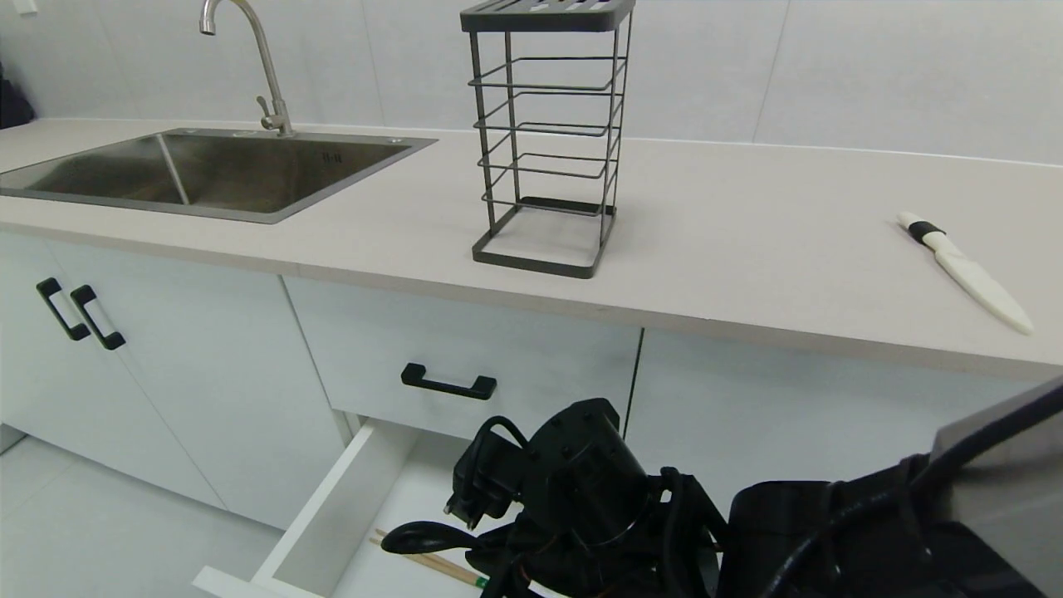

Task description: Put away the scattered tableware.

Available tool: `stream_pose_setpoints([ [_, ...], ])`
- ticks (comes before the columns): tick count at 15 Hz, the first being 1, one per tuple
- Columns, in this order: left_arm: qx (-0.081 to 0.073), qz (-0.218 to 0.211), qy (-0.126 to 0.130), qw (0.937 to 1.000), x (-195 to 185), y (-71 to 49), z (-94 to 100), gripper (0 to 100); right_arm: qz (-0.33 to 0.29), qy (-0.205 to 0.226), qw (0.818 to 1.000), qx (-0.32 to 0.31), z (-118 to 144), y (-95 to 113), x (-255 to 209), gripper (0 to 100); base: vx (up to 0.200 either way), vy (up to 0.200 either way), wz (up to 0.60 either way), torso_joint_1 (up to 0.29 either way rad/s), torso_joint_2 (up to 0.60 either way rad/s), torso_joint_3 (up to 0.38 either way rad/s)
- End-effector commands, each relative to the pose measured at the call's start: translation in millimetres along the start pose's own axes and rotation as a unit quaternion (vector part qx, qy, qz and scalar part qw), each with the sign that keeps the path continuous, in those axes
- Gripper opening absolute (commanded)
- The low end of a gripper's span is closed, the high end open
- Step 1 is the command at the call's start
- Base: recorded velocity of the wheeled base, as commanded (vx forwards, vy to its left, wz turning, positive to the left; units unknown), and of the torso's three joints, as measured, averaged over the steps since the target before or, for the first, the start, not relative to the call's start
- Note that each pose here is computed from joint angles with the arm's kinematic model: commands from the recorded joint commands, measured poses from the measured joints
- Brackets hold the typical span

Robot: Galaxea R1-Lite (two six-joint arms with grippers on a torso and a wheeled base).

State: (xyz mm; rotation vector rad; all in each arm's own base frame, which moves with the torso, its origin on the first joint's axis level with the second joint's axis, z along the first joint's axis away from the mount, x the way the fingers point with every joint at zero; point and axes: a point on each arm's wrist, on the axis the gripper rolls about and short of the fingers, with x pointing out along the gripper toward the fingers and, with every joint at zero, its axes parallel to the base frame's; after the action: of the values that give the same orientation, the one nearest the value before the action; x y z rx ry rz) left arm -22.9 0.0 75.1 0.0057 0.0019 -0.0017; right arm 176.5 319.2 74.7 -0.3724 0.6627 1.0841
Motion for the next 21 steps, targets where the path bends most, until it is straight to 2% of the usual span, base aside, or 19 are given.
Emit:
stream_pose_setpoints([
  [1,0.000,0.000,0.001,1.0000,0.1,0.0,0.0,100,0.000,0.005,1.000,-0.002,-1.7,-0.8,5.4,0,0.000,0.000,0.00,0.000,0.00,0.000],
  [11,0.000,0.000,0.001,1.0000,0.1,0.0,0.0,100,-0.012,0.012,1.000,0.003,-1.6,-16.7,40.1,0,0.000,0.000,0.00,-0.002,0.04,0.037],
  [18,0.000,0.000,0.001,1.0000,0.1,0.0,0.0,100,-0.019,0.021,1.000,0.004,-11.6,-22.5,75.3,0,0.000,0.000,0.00,0.000,0.00,0.000],
  [21,0.000,0.000,0.001,1.0000,0.1,0.0,0.0,100,-0.039,0.023,0.999,0.006,-12.8,-27.5,85.9,0,0.000,0.000,0.00,0.000,0.00,0.000],
])
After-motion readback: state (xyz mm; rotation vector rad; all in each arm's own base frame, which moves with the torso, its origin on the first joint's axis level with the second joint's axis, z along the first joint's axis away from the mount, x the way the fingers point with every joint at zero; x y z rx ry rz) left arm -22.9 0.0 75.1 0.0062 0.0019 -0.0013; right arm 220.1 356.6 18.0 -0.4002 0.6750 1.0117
